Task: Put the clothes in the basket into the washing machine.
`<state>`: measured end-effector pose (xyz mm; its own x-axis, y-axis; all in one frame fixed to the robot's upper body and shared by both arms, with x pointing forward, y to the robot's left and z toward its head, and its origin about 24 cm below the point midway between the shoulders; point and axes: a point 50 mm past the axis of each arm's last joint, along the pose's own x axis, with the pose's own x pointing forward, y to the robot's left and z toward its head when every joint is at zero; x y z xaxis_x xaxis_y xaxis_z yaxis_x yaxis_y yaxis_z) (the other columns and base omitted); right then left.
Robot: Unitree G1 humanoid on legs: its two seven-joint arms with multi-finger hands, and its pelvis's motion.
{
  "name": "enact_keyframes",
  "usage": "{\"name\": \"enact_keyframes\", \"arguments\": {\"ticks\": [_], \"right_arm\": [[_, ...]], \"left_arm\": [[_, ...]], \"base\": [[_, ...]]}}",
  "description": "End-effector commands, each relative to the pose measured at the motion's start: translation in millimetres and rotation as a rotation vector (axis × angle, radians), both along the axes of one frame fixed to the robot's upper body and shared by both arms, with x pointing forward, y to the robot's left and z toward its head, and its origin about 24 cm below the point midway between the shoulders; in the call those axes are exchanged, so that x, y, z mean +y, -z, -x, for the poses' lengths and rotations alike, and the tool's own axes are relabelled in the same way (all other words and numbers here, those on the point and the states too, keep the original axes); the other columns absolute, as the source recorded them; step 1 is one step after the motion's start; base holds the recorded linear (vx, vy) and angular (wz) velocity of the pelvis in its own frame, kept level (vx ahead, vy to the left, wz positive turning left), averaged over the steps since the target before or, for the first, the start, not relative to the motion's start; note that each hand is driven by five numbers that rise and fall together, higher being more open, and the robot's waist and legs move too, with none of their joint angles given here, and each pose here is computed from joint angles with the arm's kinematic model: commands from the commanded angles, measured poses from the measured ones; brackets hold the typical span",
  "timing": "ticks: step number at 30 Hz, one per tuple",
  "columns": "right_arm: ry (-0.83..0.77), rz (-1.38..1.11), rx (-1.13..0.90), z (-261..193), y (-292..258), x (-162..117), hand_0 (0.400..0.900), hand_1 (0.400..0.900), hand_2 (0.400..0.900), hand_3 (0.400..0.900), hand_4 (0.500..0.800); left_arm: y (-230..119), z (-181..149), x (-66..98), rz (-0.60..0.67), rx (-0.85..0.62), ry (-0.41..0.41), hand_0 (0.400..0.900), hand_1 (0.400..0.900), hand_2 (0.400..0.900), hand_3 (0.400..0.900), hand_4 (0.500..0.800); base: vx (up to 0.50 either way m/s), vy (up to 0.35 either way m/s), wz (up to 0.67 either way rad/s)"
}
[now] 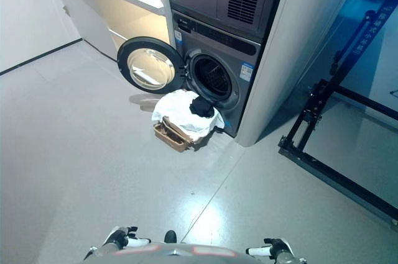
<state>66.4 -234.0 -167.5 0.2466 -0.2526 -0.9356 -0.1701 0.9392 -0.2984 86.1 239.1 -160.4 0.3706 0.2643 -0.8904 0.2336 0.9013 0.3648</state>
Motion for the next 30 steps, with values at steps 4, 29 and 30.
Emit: {"name": "enact_keyframes", "arguments": {"ticks": [4,29,30], "right_arm": [[-0.033,0.045,-0.028,-11.3,-4.6,-10.5,0.9,0.9,0.9,0.9,0.8],[-0.033,0.034,-0.027,-16.8,-5.5,-10.7,0.9,0.9,0.9,0.9,0.8],[-0.033,0.034,-0.027,-16.8,-5.5,-10.7,0.9,0.9,0.9,0.9,0.8]], "left_arm": [[-1.4,-1.8,9.0,-0.042,0.017,-0.024,0.9,0.9,0.9,0.9,0.8],[-1.6,-1.6,11.5,-0.022,0.022,-0.072,0.9,0.9,0.9,0.9,0.8],[-1.6,-1.7,11.4,-0.022,0.022,-0.072,0.9,0.9,0.9,0.9,0.8]], "base": [[-0.011,0.009,-0.04],[0.012,0.027,-0.01],[0.049,0.087,-0.03]]}}
